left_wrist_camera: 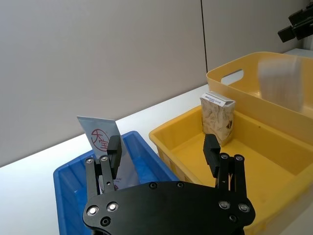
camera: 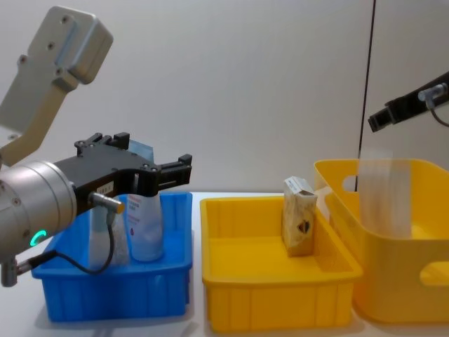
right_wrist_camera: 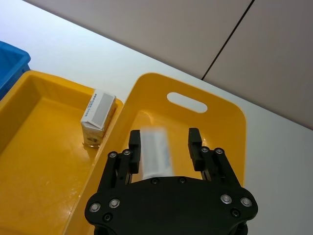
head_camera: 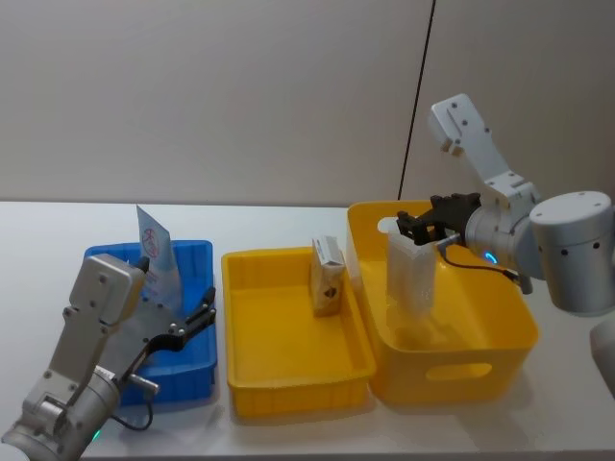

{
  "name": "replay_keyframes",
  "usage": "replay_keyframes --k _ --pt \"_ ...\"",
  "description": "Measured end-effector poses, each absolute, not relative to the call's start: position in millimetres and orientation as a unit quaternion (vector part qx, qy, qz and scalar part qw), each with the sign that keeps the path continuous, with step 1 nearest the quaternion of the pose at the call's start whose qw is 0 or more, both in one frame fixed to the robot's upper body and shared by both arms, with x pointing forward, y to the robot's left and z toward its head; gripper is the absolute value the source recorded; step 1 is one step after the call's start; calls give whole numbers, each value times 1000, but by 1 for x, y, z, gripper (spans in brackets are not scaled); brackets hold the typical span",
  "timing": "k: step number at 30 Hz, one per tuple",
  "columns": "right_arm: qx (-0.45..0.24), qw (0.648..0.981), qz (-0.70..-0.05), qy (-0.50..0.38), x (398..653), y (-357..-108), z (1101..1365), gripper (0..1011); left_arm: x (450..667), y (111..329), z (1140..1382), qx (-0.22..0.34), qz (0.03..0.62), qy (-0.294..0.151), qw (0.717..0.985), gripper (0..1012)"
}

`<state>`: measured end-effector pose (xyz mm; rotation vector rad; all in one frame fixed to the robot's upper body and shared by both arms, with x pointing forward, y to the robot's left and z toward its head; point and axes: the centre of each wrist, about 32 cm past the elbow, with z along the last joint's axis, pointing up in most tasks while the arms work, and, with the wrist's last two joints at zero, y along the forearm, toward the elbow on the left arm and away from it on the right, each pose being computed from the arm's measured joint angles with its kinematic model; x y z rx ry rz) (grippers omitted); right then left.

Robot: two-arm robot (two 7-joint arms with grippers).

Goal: Bimanual collaborative sorting of washing and personal care products

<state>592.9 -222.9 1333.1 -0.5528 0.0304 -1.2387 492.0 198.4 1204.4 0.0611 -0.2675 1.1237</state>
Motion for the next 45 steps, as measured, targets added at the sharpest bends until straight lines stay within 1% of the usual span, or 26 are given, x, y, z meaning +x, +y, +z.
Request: replay_keyframes --k 1,2,3,8,9,13,17,23,28,31,37,41,42,45 --pt "-256 778 -573 14 593 -223 1333 566 492 198 1204 29 531 -126 837 1001" --pt "-256 778 -573 14 593 -223 1333 577 492 198 1204 29 531 -126 837 1001" --pt "-256 779 -573 15 594 -223 1333 630 492 198 1204 29 531 -126 837 1001" --pt "-257 779 -572 15 594 -223 1333 794 492 198 1204 29 531 -126 837 1001" --pt "-257 779 -572 15 594 -223 1333 794 492 198 1204 29 531 -126 837 1001" --pt "-257 779 -572 15 595 -223 1332 934 492 198 1204 29 531 -127 837 1001" --pt "-257 779 -572 15 595 -223 1332 1003 492 199 1207 28 532 -131 836 1001" --pt "-257 779 -571 16 595 -223 1332 1003 491 200 1219 25 537 -154 829 1001" --pt "-257 779 -571 16 595 -223 1332 1004 491 203 1234 25 553 -174 815 1001" --pt "-257 779 -571 16 595 -223 1332 1004 490 206 1242 28 564 -178 806 1001" --pt "-258 779 -571 16 595 -223 1332 1003 488 211 1250 37 583 -170 794 1001" --pt "-258 779 -571 16 595 -223 1332 1004 488 215 1253 44 594 -157 787 1001" --pt "-258 779 -572 16 595 -223 1332 1004 488 218 1253 49 601 -146 785 1001" --pt "-258 779 -571 16 595 -223 1332 1003 488 220 1253 55 605 -134 783 1001"
